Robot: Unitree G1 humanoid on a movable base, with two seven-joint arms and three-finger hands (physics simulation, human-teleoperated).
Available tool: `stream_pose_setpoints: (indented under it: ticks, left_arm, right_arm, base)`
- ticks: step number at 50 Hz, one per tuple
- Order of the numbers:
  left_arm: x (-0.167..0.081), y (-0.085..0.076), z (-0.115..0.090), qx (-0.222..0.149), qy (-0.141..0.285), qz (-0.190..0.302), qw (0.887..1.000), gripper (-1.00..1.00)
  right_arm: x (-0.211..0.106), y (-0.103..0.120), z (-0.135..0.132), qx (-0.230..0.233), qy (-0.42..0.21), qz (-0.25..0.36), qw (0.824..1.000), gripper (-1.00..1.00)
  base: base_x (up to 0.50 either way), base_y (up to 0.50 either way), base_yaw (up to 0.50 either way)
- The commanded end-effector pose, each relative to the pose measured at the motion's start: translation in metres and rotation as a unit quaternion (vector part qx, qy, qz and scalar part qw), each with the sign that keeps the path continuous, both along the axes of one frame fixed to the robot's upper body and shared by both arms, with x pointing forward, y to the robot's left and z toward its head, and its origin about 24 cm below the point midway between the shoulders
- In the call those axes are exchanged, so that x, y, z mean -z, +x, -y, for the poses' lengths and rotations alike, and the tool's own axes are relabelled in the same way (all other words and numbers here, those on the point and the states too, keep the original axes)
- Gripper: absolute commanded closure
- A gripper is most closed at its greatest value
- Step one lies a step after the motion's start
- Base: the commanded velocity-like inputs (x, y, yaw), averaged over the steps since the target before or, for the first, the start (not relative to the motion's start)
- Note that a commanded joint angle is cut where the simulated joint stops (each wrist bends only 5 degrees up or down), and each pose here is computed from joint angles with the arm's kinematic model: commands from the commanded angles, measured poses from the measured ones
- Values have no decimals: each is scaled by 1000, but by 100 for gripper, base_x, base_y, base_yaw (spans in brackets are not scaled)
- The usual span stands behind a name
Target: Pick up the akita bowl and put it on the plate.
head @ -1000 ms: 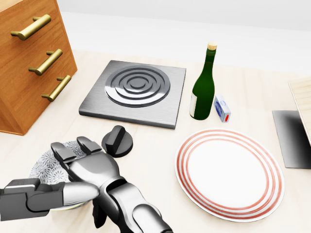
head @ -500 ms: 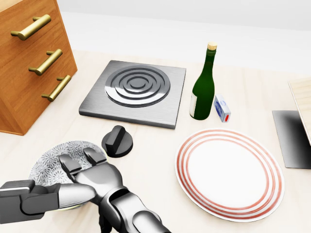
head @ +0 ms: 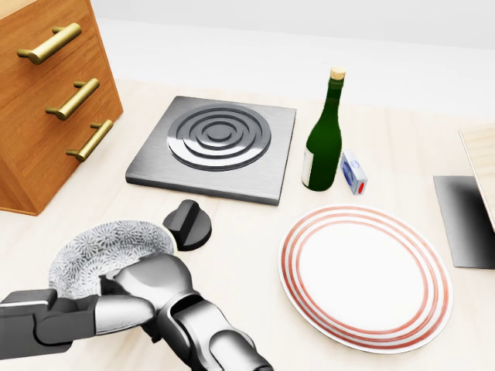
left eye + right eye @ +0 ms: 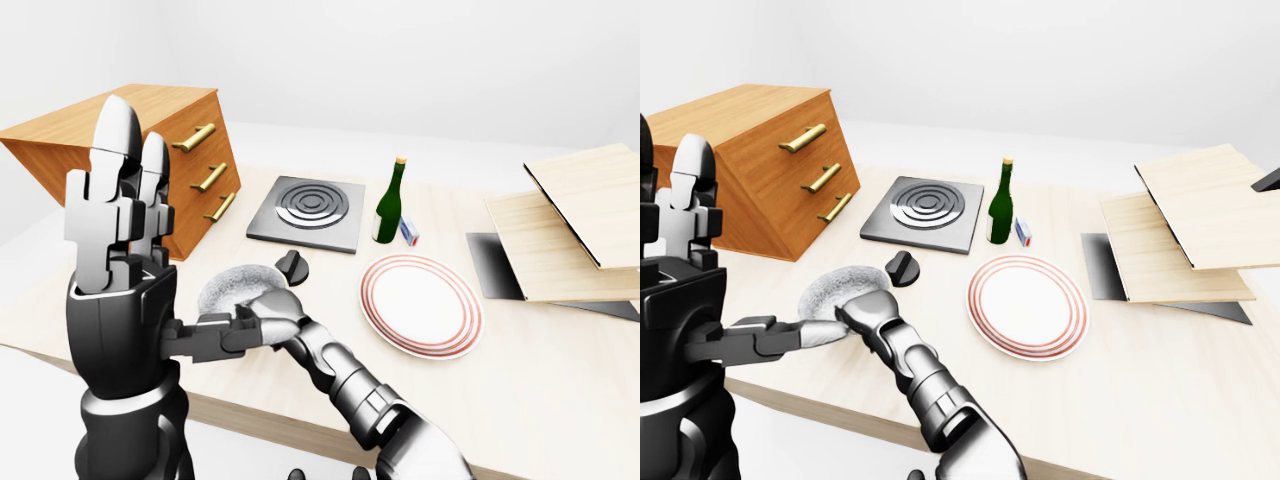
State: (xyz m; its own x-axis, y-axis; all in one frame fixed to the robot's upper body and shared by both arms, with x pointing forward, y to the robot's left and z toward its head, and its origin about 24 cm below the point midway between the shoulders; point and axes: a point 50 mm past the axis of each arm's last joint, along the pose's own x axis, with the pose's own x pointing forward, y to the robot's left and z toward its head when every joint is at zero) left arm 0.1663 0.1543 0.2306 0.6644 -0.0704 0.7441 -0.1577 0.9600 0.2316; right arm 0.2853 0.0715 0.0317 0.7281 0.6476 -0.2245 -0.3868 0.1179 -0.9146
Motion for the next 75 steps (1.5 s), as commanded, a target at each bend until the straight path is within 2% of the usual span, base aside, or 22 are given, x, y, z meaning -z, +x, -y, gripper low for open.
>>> stream_pose_setpoints:
  ticks: [1,9,10,17,19,22,27,34,38,40,41,44,45,48,53,55,58,65,75]
  left_arm:
    - [0,-1,4,12,8,-2,1000,-92]
    - [0,-3,4,16,9,-1,1000,-92]
    - [1,-3,5,18,9,-5,1000,-92]
    - [1,-2,4,15,10,-4,1000,-92]
    - [3,1,3,14,6,-12,1000,-92]
    - [4,2,4,14,6,-15,1000,-93]
    - [7,5,4,13,3,-23,1000,-92]
    - [6,4,3,12,4,-20,1000,-92]
    - [5,3,3,12,5,-16,1000,-92]
    - [5,3,3,13,4,-17,1000,-92]
    - [6,5,3,13,3,-21,1000,-92]
    - [4,3,4,14,5,-15,1000,-92]
    - [3,2,4,14,6,-12,1000,-92]
    - [3,1,4,14,5,-11,1000,-92]
    - [3,0,3,12,6,-10,1000,-92]
    - [2,-1,2,10,6,-7,1000,-92]
    - [3,0,2,10,5,-11,1000,-92]
    - [5,1,0,7,2,-16,1000,-92]
    - [5,2,0,7,1,-17,1000,-92]
  right_arm:
    - [-16,11,0,18,29,55,998,100]
    - [-25,17,0,28,48,62,997,100]
    - [-23,17,1,29,50,46,997,100]
    - [-30,10,0,19,62,44,997,100]
    - [-39,-1,-3,1,68,53,996,100]
    - [-53,-20,1,-22,89,23,996,100]
    - [-83,-42,2,-68,123,12,990,100]
    - [-113,-44,10,-99,152,18,983,100]
    - [-122,-24,32,-82,149,24,985,100]
    - [-120,-19,44,-81,142,5,987,100]
    - [-121,-10,60,-58,141,18,988,100]
    - [-122,-8,79,-60,141,1,988,100]
    - [-118,-5,93,-44,135,-3,990,100]
    - [-119,0,108,-33,144,-5,989,100]
    - [-100,15,129,13,129,-34,991,100]
    - [-90,15,136,28,123,-43,991,100]
    - [-86,8,139,22,124,-58,990,100]
    - [-76,-1,156,43,118,-68,990,100]
    - [-89,-8,181,60,142,-42,987,100]
  base:
    - [0,0,0]
    - [0,0,0]
    - [0,0,0]
    - [0,0,0]
    - [0,0,0]
    - [0,0,0]
    - [0,0,0]
    - [0,0,0]
    - [0,0,0]
    - [0,0,0]
    - [0,0,0]
    - [0,0,0]
    - [0,0,0]
    - [0,0,0]
    - [0,0,0]
    - [0,0,0]
    - [0,0,0]
    - [0,0,0]
    - [0,0,0]
